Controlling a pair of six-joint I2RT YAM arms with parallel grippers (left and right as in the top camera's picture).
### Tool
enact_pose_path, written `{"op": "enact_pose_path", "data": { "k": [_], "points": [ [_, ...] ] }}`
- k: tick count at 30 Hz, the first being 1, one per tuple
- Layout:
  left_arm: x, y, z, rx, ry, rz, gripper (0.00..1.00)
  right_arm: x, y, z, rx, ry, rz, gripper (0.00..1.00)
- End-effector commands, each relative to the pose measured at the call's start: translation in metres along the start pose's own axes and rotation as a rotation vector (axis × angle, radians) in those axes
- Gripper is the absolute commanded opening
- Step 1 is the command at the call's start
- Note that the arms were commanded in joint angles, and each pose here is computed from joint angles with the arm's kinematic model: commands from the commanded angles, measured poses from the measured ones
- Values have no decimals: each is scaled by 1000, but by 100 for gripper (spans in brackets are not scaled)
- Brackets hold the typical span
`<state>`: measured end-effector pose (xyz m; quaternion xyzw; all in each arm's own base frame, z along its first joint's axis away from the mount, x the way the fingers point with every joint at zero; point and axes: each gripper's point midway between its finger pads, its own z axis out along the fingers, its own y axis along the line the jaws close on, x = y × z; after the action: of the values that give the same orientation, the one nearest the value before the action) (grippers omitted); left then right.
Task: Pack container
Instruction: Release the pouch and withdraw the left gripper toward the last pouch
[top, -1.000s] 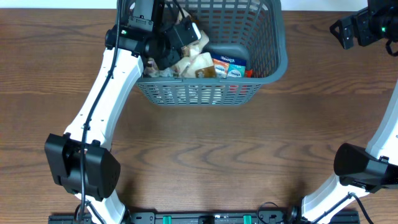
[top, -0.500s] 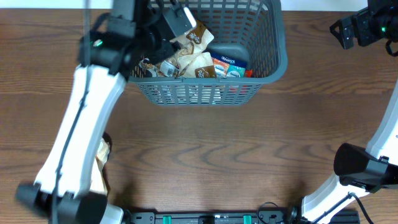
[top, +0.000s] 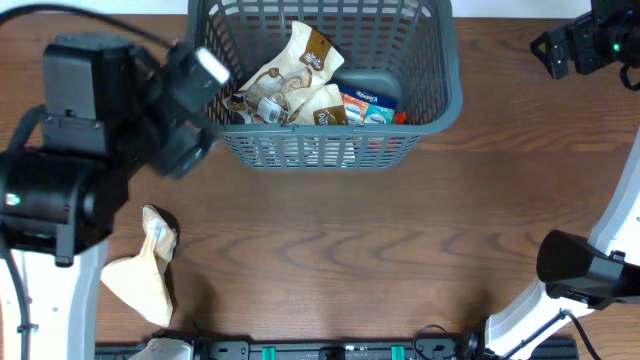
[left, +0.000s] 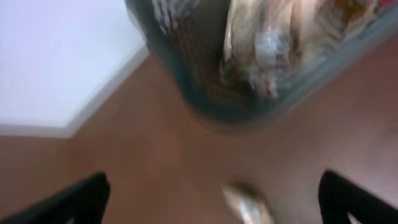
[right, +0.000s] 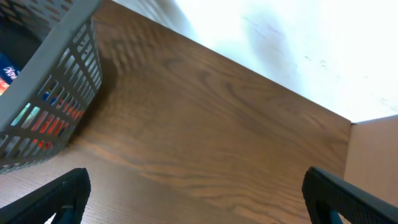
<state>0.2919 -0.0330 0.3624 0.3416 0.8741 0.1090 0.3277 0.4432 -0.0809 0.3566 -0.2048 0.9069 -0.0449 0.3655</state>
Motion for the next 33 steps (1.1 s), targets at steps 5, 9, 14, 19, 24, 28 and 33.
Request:
{"op": "enact_pose_path", "data": {
  "k": [5, 9, 14, 19, 24, 28, 33],
  "points": [
    [91, -3, -6, 22, 350, -339, 99, 2, -1, 0, -8, -1, -5, 99],
    [91, -7, -6, 41, 342, -440, 99, 2, -1, 0, -8, -2, -5, 99],
    [82, -1, -2, 30, 298, -454, 99, 1, -1, 0, -6, -5, -6, 99],
    [97, 3, 8, 26, 356, -536, 99, -1, -1, 0, -11, -13, -7, 99],
    [133, -2, 32, 39, 474, -647, 99, -3, 0, 0, -14, -23, -17, 99],
    [165, -12, 64, 62, 556, -719, 99, -3, 0, 0, -14, -24, -17, 99],
    [203, -31, 100, 96, 625, -781, 99, -2, 0, 0, -16, -21, -15, 99]
  ]
}}
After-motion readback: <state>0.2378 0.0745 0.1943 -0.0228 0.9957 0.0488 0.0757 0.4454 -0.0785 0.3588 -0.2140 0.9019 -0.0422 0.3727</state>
